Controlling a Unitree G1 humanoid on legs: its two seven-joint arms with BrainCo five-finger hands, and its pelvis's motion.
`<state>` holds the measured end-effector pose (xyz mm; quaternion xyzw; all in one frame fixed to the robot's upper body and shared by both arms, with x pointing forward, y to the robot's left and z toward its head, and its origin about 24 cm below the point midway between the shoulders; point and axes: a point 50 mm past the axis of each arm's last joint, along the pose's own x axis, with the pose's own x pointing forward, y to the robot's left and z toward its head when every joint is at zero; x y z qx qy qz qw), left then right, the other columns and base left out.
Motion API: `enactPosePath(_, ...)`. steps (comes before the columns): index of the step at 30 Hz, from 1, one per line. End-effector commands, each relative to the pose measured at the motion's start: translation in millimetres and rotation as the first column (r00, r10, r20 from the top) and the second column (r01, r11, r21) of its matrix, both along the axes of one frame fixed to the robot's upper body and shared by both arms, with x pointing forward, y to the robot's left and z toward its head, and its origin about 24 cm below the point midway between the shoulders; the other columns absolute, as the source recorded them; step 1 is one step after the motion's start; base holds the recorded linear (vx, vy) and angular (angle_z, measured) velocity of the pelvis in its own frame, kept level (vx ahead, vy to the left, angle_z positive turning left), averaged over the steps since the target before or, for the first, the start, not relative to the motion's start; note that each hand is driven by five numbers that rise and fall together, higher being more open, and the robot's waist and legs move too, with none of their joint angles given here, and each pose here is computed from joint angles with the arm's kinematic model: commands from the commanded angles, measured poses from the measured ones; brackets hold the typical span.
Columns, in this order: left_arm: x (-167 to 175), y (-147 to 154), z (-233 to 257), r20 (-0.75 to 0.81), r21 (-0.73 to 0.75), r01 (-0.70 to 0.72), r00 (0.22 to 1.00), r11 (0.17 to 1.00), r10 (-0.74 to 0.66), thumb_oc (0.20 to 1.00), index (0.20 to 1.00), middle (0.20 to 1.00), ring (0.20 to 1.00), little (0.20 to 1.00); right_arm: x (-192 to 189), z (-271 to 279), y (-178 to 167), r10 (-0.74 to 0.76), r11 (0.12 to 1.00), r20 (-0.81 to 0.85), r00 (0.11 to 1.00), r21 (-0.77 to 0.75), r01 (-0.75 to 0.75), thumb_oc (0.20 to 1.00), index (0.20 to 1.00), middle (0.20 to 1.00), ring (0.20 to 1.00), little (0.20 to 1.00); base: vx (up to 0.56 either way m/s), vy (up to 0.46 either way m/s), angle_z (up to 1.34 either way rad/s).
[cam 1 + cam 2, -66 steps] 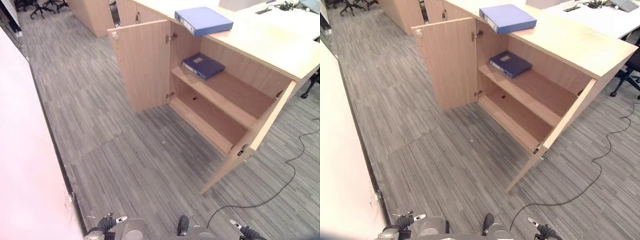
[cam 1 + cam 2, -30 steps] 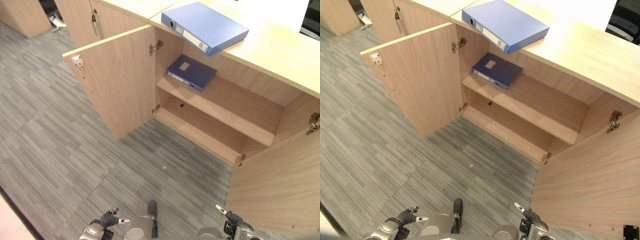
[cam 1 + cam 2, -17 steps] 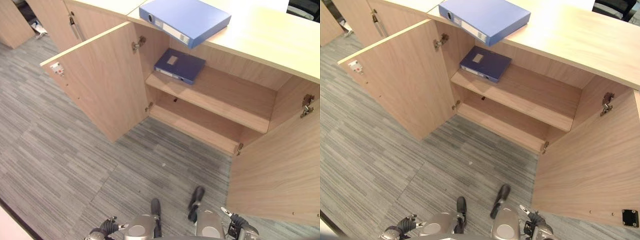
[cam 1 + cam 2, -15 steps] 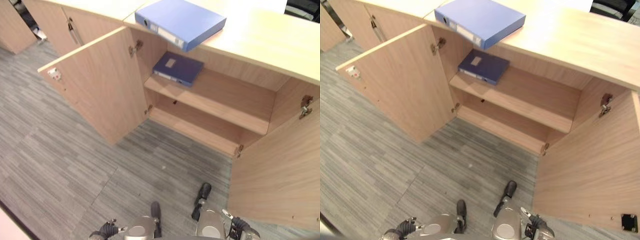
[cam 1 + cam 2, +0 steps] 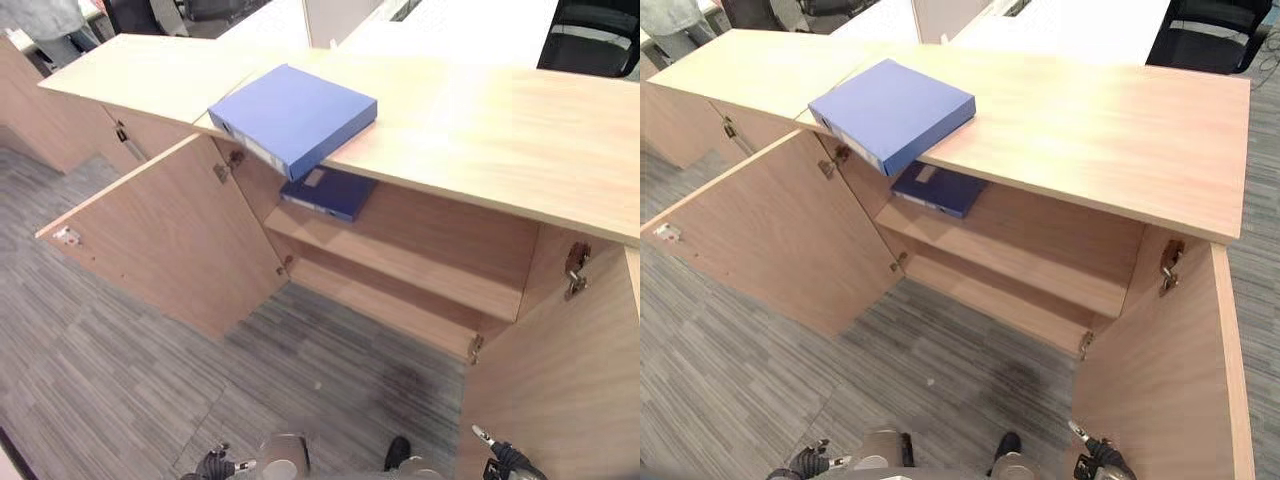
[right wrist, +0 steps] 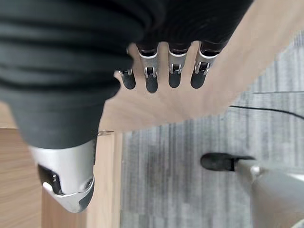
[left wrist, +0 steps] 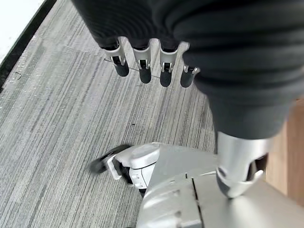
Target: Put the empty folder in the office cabinet
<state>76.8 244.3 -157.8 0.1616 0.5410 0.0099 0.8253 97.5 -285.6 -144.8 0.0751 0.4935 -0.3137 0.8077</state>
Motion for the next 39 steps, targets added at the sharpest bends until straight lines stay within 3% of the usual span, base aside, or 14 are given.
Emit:
enactPosePath(1,23,-38,-2,0.06,-0.074,0.138,0.989,0.988,-0.133,1.0,1.0,1.0,1.0,1.0,1,8,-18,-0.062,0.996,0.031,0.998,-0.056,0.064,1.0,1.0,1.0,1.0,1.0,0.31,0.155,-0.35)
enactPosePath(8,19,-29,-2,0.059,-0.071,0.083,0.995,0.994,-0.079,1.0,1.0,1.0,1.0,1.0,1,8,-18,-0.05,0.996,0.026,0.998,-0.068,0.051,1.0,1.0,1.0,1.0,1.0,0.24,0.126,-0.57)
enactPosePath(17,20,-31,-3,0.031,-0.046,0.137,0.99,0.99,-0.135,1.0,1.0,1.0,1.0,1.0,-1,2,-6,-0.035,0.999,0.004,0.999,-0.02,0.035,1.0,1.0,1.0,1.0,1.0,0.17,0.252,-0.39)
enactPosePath(22,49,-26,6,0.101,0.017,0.192,0.976,0.981,-0.193,1.0,1.0,1.0,1.0,1.0,14,-3,20,0.018,0.999,0.039,0.999,0.047,-0.019,1.0,1.0,1.0,1.0,1.0,0.08,0.37,-0.53)
enactPosePath(23,84,6,25,0.147,0.096,0.162,0.973,0.982,-0.175,1.0,1.0,1.0,1.0,1.0,22,0,17,0.06,0.997,0.056,0.997,0.042,-0.062,1.0,1.0,1.0,1.0,1.0,0.07,0.253,-0.39)
enactPosePath(24,92,8,30,0.185,0.095,0.148,0.969,0.984,-0.164,1.0,1.0,1.0,1.0,1.0,28,1,22,0.06,0.996,0.083,0.995,0.055,-0.065,1.0,1.0,1.0,1.0,1.0,0.03,0.286,-0.39)
enactPosePath(30,77,12,24,0.154,0.046,0.071,0.985,0.996,-0.077,1.0,1.0,1.0,1.0,1.0,35,1,26,0.087,0.995,0.068,0.994,0.052,-0.09,1.0,1.0,1.0,1.0,1.0,-0.09,0.242,-0.96)
enactPosePath(34,66,16,21,0.127,0.028,0.021,0.992,0.999,-0.024,1.0,1.0,1.0,1.0,1.0,39,0,36,0.189,0.98,0.062,0.98,0.047,-0.192,1.0,1.0,1.0,1.0,1.0,-0.16,0.251,-0.86)
enactPosePath(39,51,7,13,0.099,-0.018,-0.019,0.995,1.0,0.021,1.0,1.0,1.0,1.0,1.0,26,-5,38,0.208,0.976,0.02,0.978,0.059,-0.209,1.0,1.0,1.0,1.0,1.0,-0.01,-0.057,-0.66)
